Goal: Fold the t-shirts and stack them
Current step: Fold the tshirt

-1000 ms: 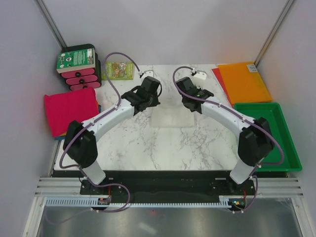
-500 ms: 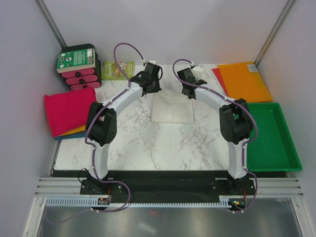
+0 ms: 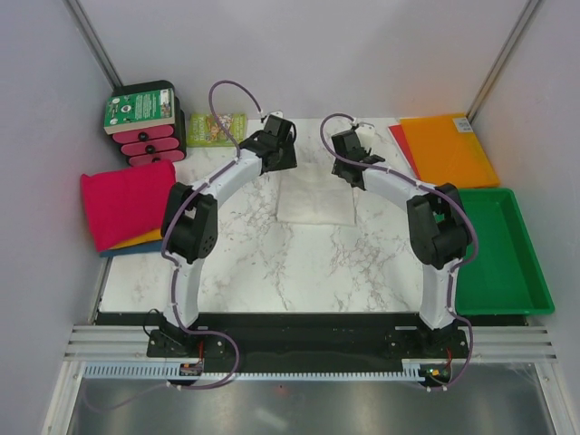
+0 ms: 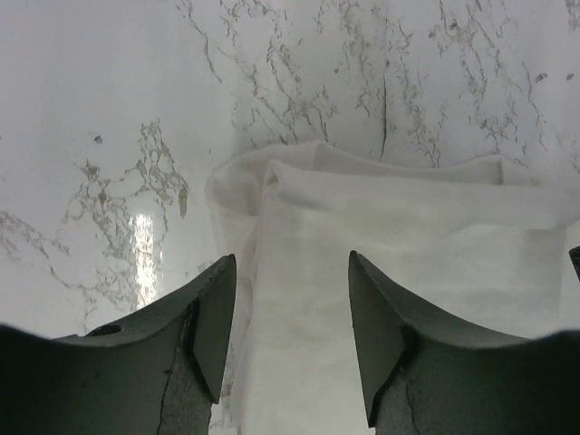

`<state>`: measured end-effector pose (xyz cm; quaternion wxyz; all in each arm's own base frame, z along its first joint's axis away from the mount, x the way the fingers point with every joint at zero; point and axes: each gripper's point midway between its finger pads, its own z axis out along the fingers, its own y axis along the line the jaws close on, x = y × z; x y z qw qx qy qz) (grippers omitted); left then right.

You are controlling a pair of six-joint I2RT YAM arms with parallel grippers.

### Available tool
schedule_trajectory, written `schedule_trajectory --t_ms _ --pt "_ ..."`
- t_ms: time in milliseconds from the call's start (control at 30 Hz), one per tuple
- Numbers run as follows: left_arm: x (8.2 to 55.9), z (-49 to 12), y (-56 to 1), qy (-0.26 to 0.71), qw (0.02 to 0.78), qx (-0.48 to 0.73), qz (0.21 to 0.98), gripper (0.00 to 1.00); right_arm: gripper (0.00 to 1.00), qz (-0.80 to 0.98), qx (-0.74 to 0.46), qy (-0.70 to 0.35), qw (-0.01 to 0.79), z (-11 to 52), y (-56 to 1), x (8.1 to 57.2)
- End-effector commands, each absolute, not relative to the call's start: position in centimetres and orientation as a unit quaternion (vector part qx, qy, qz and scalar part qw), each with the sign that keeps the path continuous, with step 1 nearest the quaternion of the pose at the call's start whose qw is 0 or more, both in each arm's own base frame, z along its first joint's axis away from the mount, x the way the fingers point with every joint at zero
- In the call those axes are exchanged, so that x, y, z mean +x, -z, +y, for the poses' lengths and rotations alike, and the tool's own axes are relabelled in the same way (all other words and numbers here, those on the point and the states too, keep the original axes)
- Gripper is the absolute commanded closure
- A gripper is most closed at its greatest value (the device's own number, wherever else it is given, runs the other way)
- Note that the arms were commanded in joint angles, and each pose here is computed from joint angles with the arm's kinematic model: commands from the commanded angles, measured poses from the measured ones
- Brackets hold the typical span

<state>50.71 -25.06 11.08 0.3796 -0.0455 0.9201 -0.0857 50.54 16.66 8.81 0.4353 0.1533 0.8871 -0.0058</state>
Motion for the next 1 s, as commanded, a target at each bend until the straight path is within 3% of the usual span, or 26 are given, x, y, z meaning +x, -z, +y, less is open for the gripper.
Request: schedule_trajectory --t_ms 0,67,100,167,500,967 --pt "49.4 -25.7 -15.5 0.138 0.412 -0.065 0.899 0.42 0.55 0.869 0.15 -0.076 0.466 20.1 -12.6 49.5" --pt "48.4 -26.1 -14.6 0.146 0.398 -0.067 0.903 0.46 0.69 0.879 0.151 -0.096 0.442 20.9 -10.5 48.1" --pt "47.2 -26.5 -12.9 0.156 0.374 -0.063 0.912 0.53 0.88 0.881 0.15 -0.105 0.436 21.3 -10.0 47.9" --pt "46.2 -27.2 -11.9 0.169 0.364 -0.059 0.914 0.57 0.99 0.893 0.145 -0.104 0.412 21.9 -7.7 46.8" --pt "39.1 -29.6 -4.9 0.161 0.292 -0.029 0.942 0.7 1.0 0.92 0.132 -0.08 0.36 22.4 -2.2 41.9" --pt "31.5 -24.8 -3.9 0.126 0.273 -0.051 0.952 0.72 1.0 0.933 0.106 -0.054 0.339 21.6 -0.9 32.8"
